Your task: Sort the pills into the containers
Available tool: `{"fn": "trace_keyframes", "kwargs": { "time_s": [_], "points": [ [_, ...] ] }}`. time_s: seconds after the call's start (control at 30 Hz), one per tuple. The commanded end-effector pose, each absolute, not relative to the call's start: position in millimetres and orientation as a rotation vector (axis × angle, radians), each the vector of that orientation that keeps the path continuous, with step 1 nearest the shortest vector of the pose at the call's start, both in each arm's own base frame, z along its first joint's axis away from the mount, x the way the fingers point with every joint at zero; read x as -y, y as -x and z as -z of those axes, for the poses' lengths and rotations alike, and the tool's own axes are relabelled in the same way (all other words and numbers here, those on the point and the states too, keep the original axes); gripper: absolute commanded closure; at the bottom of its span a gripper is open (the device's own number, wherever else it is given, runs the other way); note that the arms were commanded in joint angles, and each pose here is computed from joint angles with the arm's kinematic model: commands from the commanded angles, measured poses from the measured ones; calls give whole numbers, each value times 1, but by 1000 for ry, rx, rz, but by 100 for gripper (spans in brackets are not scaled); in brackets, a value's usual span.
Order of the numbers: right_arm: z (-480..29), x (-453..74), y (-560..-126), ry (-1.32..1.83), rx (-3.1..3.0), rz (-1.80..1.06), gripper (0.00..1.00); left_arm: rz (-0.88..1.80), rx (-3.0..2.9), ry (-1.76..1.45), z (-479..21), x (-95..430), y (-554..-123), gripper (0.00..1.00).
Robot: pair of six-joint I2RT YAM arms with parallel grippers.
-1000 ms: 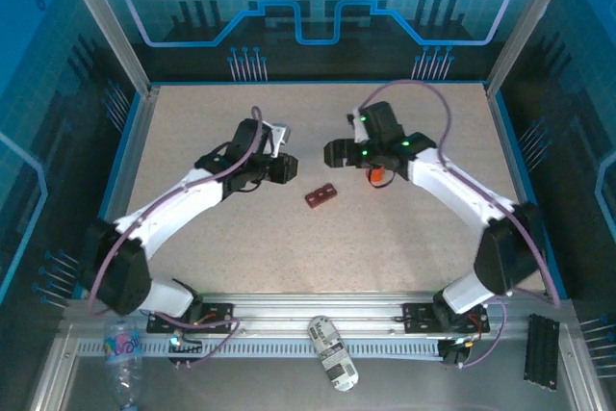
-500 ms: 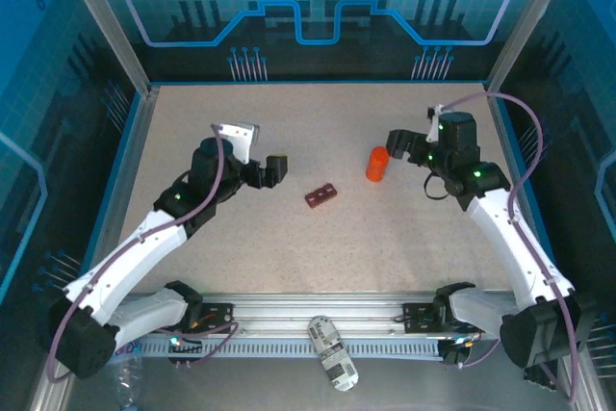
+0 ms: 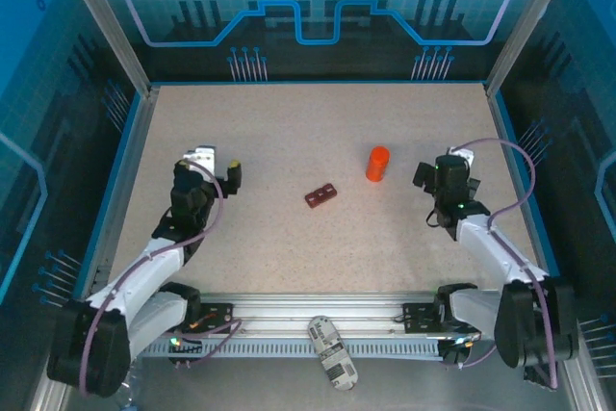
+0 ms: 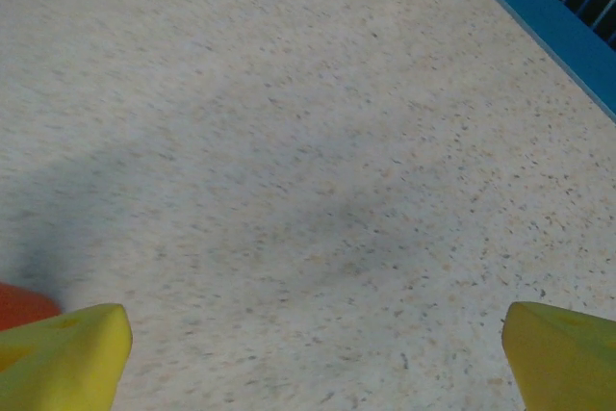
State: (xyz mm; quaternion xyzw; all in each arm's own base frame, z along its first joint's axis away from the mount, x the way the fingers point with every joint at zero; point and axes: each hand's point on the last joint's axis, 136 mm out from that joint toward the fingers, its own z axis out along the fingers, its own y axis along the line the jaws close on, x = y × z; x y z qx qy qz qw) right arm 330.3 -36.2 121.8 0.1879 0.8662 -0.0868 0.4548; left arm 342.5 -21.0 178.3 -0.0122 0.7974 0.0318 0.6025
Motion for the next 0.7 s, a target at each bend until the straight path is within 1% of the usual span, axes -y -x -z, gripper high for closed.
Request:
{"fn": "trace_keyframes", "kwargs": {
  "time_s": [0.0,0.13,0.33,0.43,0.57,0.67],
  "points": [
    [-136,55,-349,-487,-1975,308,0,-32,-1757,45,-186,22,-354,1],
    [-117,55,-356,-465,-1949,330,0,-21,-1755,17,-170,25,-363,1],
    [-122,44,-373,-325,-1905,321,0,2,-1782,10,-139,22,-364,1],
    [-120,40,-378,-284,-1847,303,0,35,-1774,-36,-132,30,-362,1],
    [-116,25,-384,-197,-1888,236,0,38,-1773,-46,-132,27,-365,1],
    [-112,4,-392,-61,-1901,157,0,89,-1798,-19,-118,20,-375,1]
  ]
}}
